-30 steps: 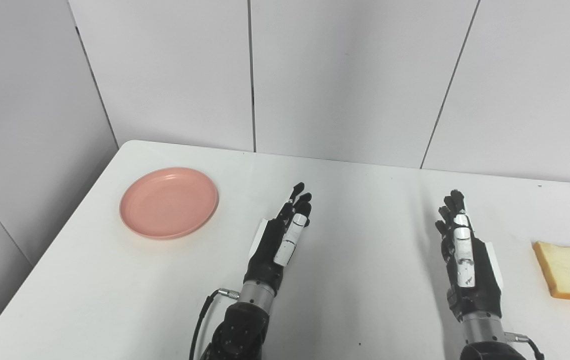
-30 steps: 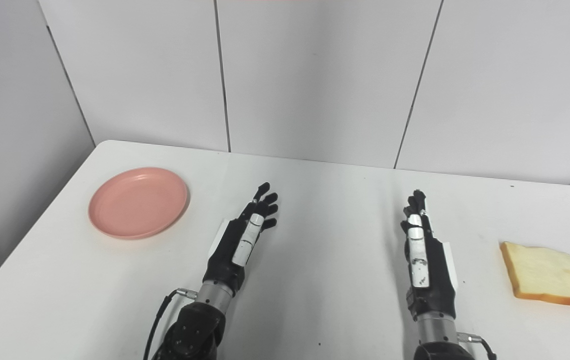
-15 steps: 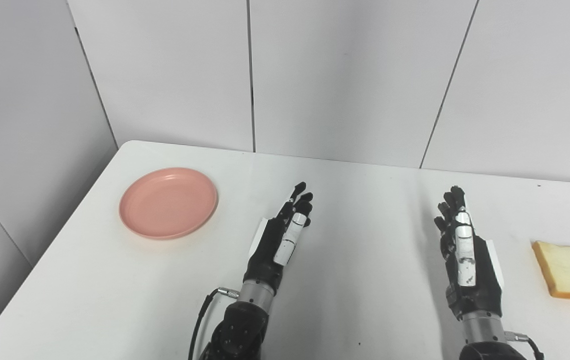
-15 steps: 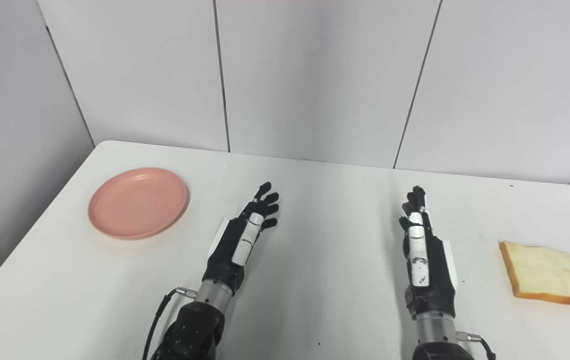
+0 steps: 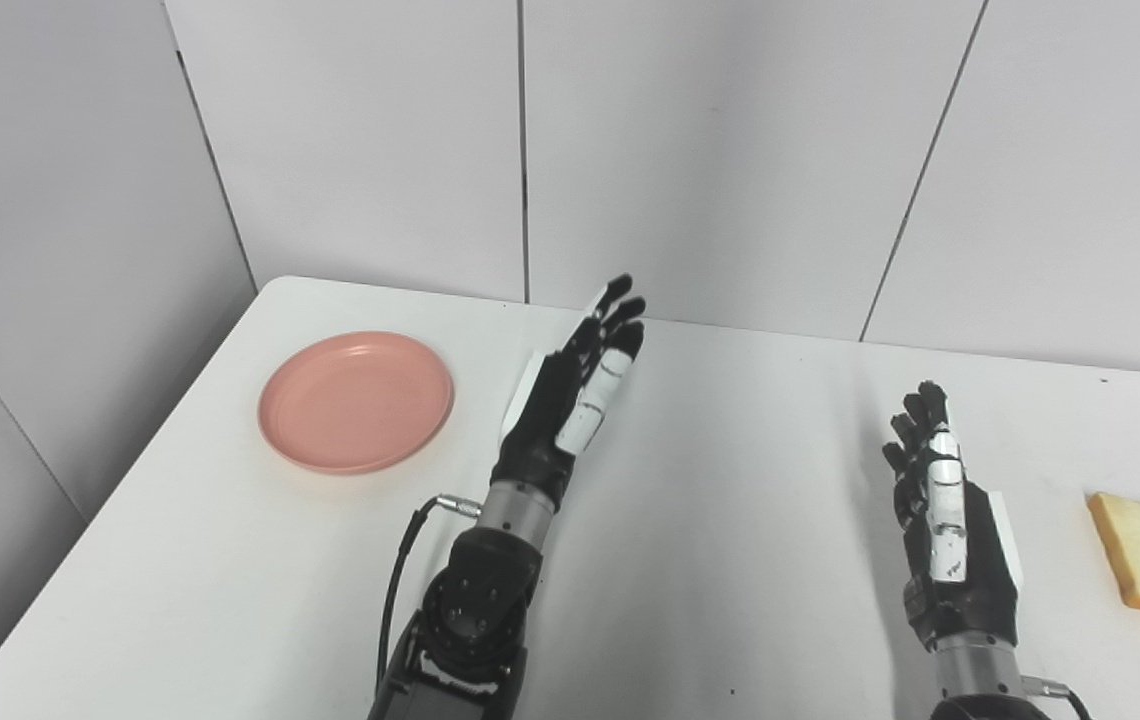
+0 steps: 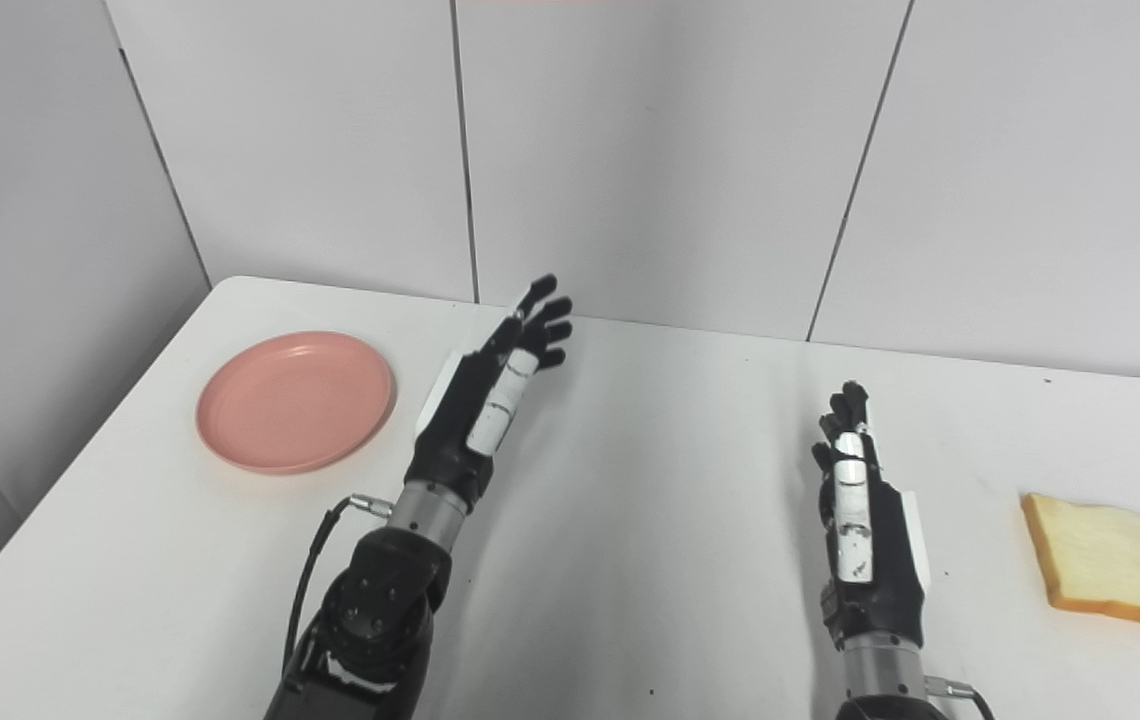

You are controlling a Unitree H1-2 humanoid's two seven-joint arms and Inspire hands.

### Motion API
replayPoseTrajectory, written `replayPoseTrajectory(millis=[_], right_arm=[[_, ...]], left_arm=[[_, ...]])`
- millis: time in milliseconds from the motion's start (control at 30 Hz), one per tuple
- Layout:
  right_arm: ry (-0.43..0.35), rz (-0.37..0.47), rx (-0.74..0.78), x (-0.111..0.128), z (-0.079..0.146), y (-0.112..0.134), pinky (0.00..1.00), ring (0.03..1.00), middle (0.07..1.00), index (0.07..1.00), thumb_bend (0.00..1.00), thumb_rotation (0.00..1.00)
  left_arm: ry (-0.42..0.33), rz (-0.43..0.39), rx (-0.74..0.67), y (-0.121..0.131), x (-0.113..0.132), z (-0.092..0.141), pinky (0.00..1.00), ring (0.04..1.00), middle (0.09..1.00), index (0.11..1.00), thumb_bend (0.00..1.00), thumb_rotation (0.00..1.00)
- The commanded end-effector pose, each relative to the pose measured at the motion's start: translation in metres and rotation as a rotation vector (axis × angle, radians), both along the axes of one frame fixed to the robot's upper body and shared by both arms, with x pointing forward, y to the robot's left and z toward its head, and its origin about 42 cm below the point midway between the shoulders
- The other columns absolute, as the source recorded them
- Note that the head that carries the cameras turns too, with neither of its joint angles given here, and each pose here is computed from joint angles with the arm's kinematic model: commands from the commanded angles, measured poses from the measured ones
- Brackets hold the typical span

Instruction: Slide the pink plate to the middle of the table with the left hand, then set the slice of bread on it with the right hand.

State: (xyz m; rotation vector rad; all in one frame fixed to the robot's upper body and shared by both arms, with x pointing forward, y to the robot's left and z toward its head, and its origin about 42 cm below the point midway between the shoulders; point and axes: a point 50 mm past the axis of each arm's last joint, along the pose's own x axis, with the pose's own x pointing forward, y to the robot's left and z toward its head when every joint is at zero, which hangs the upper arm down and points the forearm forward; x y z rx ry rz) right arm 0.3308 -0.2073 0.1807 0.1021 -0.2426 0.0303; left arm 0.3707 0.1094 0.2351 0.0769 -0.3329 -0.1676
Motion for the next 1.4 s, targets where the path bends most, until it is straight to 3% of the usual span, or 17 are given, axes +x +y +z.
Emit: replayPoseTrajectory(millis=[0,200,400,667,833,1067,1367], right_arm=[[-0.083,-0.004,0.002,0.001,0.014,0.001,1.00,1.000,1.000,1.000,0.31,1.00],[-0.078,-0.002,0.012,-0.001,0.017,0.003,1.00,1.000,1.000,1.000,0.31,1.00],[-0.080,0.002,0.024,-0.002,0.019,0.004,1.00,1.000,1.000,1.000,0.31,1.00],[-0.089,0.000,0.030,-0.002,0.020,0.003,1.00,1.000,1.000,1.000,0.30,1.00],[-0.088,0.000,0.043,-0.002,0.022,0.003,1.00,1.000,1.000,1.000,0.29,1.00],[-0.088,0.005,0.037,-0.003,0.023,0.003,1.00,1.000,1.000,1.000,0.29,1.00],[-0.086,0.001,0.042,-0.004,0.025,0.003,1.00,1.000,1.000,1.000,0.28,1.00]], left_arm=[[-0.094,-0.012,-0.024,0.003,0.005,0.032,0.86,0.891,0.904,0.904,0.80,0.95],[-0.159,-0.015,-0.071,0.027,0.011,0.066,0.92,0.913,0.931,0.934,0.73,0.94],[-0.214,-0.002,-0.073,0.060,0.019,0.094,0.97,0.954,0.963,0.963,0.75,0.95],[-0.278,0.169,-0.049,0.114,0.017,0.125,0.94,0.943,0.946,0.956,0.79,0.98],[-0.301,0.295,-0.098,0.150,0.012,0.124,0.90,0.931,0.931,0.934,0.75,0.96],[-0.298,0.411,-0.161,0.212,0.012,0.110,0.90,0.935,0.939,0.942,0.78,0.94],[-0.265,0.487,-0.187,0.247,0.002,0.096,0.94,0.951,0.946,0.948,0.80,0.95]])
